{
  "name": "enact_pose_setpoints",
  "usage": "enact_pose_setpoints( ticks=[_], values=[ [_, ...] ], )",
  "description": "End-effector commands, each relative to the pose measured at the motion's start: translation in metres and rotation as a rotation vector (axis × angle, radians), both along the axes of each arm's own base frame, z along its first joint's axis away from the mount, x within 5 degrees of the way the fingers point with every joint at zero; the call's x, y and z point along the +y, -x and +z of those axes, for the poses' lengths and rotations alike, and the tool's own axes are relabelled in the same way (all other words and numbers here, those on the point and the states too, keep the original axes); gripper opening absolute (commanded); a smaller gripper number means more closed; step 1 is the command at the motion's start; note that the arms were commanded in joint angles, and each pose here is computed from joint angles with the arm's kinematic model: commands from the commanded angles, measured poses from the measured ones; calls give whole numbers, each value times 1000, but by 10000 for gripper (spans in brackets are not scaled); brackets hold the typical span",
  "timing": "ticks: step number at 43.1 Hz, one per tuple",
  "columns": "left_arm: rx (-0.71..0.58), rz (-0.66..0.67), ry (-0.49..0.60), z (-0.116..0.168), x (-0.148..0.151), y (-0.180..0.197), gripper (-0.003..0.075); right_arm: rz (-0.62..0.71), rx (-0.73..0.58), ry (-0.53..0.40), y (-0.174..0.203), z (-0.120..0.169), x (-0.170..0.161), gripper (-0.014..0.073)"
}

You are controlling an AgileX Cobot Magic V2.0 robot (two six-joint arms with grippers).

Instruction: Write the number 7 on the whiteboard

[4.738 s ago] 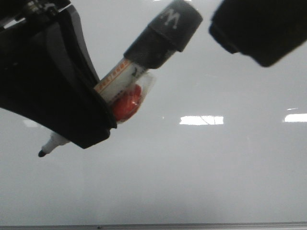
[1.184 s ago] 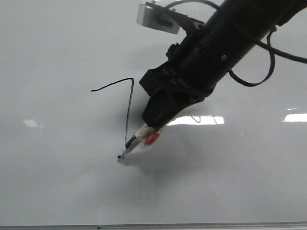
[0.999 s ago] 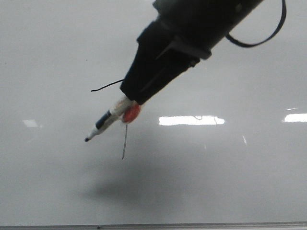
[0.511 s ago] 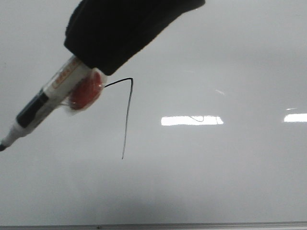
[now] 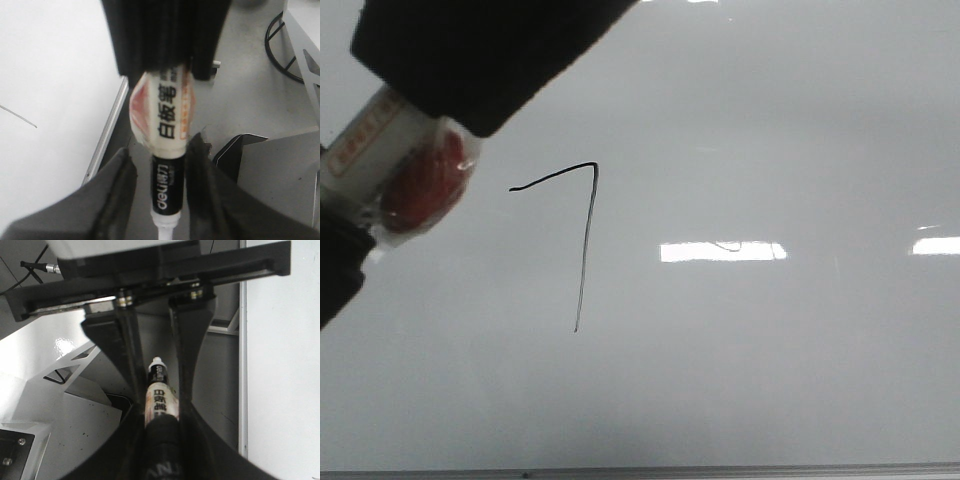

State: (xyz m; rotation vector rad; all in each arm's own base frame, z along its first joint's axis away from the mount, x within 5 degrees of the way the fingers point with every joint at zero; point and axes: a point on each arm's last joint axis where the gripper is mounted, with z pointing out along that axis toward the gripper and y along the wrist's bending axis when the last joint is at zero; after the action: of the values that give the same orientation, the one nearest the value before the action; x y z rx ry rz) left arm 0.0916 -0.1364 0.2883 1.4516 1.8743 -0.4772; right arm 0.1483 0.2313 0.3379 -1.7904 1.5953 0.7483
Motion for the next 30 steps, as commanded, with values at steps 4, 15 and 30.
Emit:
enact_pose_setpoints(
  ticks=[4,15,30],
  values=[
    [-53,25,91,18,-2,-3,15,-4,-35,-81,4,22,-2,-69],
    [-48,23,85,17,-2,-2,-20,-61,-26,-104,0,24,-1,314],
    [51,241,33,6,10,-25,-20,-253,-8,-138,-5,47,-39,505]
  ],
)
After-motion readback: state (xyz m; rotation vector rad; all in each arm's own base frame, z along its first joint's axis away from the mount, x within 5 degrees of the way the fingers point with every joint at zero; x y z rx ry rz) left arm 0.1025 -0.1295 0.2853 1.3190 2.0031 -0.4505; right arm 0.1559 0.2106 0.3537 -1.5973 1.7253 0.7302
